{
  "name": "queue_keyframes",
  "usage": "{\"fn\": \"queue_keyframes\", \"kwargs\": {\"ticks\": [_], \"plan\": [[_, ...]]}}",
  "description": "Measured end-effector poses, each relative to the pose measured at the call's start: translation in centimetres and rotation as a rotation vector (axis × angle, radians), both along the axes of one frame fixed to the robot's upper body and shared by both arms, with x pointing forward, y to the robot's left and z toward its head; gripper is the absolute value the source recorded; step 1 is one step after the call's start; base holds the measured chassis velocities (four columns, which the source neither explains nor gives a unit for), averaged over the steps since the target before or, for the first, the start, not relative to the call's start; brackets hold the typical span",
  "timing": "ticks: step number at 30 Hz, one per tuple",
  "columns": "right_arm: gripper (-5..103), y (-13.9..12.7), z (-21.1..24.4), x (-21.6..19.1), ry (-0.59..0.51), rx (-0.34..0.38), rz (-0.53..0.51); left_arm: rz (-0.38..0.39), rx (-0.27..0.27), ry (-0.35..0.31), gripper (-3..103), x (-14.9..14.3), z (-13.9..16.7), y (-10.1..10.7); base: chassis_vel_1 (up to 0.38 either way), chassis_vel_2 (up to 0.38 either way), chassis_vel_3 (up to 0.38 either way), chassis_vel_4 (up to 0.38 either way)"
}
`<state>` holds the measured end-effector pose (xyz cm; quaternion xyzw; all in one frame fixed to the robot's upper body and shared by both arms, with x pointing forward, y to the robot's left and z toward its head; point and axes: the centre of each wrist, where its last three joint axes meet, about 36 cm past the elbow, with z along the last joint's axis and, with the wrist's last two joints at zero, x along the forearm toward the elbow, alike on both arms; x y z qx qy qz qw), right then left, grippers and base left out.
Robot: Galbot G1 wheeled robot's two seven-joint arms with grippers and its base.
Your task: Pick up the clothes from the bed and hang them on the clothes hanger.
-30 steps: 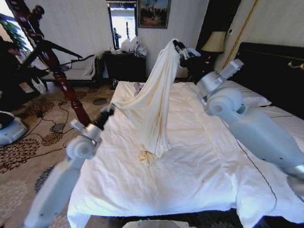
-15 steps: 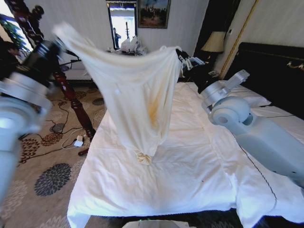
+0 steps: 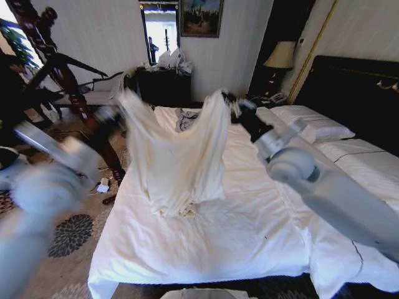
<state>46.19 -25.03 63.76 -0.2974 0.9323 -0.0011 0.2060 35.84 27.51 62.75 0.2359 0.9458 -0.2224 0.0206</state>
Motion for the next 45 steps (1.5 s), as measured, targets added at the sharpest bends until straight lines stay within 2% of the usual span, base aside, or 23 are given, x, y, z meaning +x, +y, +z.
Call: {"fn": "queue_keyframes", "kwargs": {"ticks": [4, 7, 10, 11, 12, 14, 16, 17, 21, 22, 26, 28, 31, 32, 33, 35, 36, 37, 38, 40, 41, 42, 45], "plan": [[1, 0.1, -0.6, 0.4, 0.002, 0.002, 0.004, -0.020, -0.016, 0.141, 0, -0.9, -2.6, -1.5, 0.000, 0.000, 0.000, 0.000], [1, 0.3, -0.5, 0.6, -0.002, 0.008, 0.008, -0.045, -0.013, 0.201, 0, -1.8, -3.5, -2.2, 0.000, 0.000, 0.000, 0.000], [1, 0.4, -0.6, 0.8, -0.004, 0.013, 0.010, -0.082, 0.045, 0.304, 0, -3.3, -4.4, -2.5, 0.000, 0.000, 0.000, 0.000], [1, 0.4, -0.6, 0.8, -0.004, 0.013, 0.010, -0.082, 0.045, 0.304, 0, -3.3, -4.4, -2.5, 0.000, 0.000, 0.000, 0.000], [1, 0.5, -0.6, 0.8, -0.004, 0.014, 0.010, -0.102, 0.102, 0.372, 6, -4.2, -4.6, -2.6, 0.000, 0.000, 0.000, 0.000], [1, 0.4, -0.7, 0.8, -0.005, 0.014, 0.009, -0.111, 0.170, 0.440, 11, -5.1, -4.9, -2.8, 0.000, 0.000, 0.000, 0.000], [1, 0.4, -0.4, 1.0, -0.012, 0.017, 0.007, -0.117, 0.294, 0.548, 22, -6.8, -5.6, -3.2, 0.000, 0.000, 0.000, 0.000], [1, 0.4, -0.4, 1.0, -0.012, 0.017, 0.007, -0.117, 0.294, 0.548, 22, -6.8, -5.6, -3.2, 0.000, 0.000, 0.000, 0.000], [1, 0.6, 0.5, 1.3, -0.034, 0.029, 0.010, -0.111, 0.437, 0.620, 38, -8.3, -7.4, -3.4, 0.000, 0.000, 0.000, 0.000], [1, 0.6, 0.5, 1.3, -0.034, 0.029, 0.010, -0.111, 0.437, 0.620, 38, -8.3, -7.4, -3.4, 0.000, 0.000, 0.000, 0.000], [1, 1.1, 1.0, 1.3, -0.043, 0.035, 0.023, -0.086, 0.584, 0.592, 54, -9.4, -8.7, -3.5, 0.000, 0.000, 0.000, 0.000], [1, 1.2, 1.1, 1.3, -0.045, 0.037, 0.024, -0.083, 0.600, 0.593, 59, -9.5, -9.0, -3.5, 0.000, 0.000, 0.000, 0.000], [1, 1.3, 1.6, 1.6, -0.053, 0.047, 0.026, -0.053, 0.682, 0.587, 70, -9.4, -10.5, -3.4, 0.000, 0.000, 0.000, 0.000], [1, 1.3, 2.0, 1.6, -0.057, 0.054, 0.028, -0.001, 0.772, 0.516, 81, -9.1, -11.9, -3.1, 0.000, 0.000, 0.000, 0.000], [1, 1.3, 2.0, 1.6, -0.057, 0.054, 0.028, -0.001, 0.772, 0.516, 81, -9.1, -11.9, -3.1, 0.000, 0.000, 0.000, 0.000], [1, 1.5, 2.3, 1.5, -0.060, 0.062, 0.033, 0.050, 0.873, 0.415, 86, -8.8, -13.1, -2.6, 0.000, 0.000, 0.000, 0.000], [1, 1.7, 2.7, 1.1, -0.064, 0.072, 0.042, 0.082, 0.966, 0.314, 92, -8.2, -14.5, -2.0, 0.000, 0.000, 0.000, 0.000], [1, 1.7, 2.7, 1.1, -0.064, 0.072, 0.042, 0.082, 0.966, 0.314, 92, -8.2, -14.5, -2.0, 0.000, 0.000, 0.000, 0.000], [1, 2.0, 3.1, 0.7, -0.067, 0.080, 0.051, 0.105, 1.046, 0.217, 96, -7.7, -15.8, -1.3, 0.000, 0.000, 0.000, 0.000], [1, 2.4, 3.8, 0.0, -0.069, 0.092, 0.062, 0.111, 1.122, 0.110, 98, -7.0, -17.7, -0.6, 0.000, 0.000, 0.000, 0.000], [1, 2.7, 4.1, -0.4, -0.070, 0.099, 0.070, 0.097, 1.137, 0.074, 100, -6.8, -18.8, -0.4, 0.000, 0.000, 0.000, 0.000], [1, 3.3, 4.9, -0.9, -0.072, 0.114, 0.084, 0.033, 1.130, 0.006, 100, -6.6, -21.0, -1.0, 0.000, 0.000, 0.000, 0.000], [1, 3.5, 5.1, -0.9, -0.071, 0.122, 0.089, -0.001, 1.145, -0.027, 100, -6.6, -21.8, -1.2, 0.000, 0.000, 0.000, 0.000]]}}
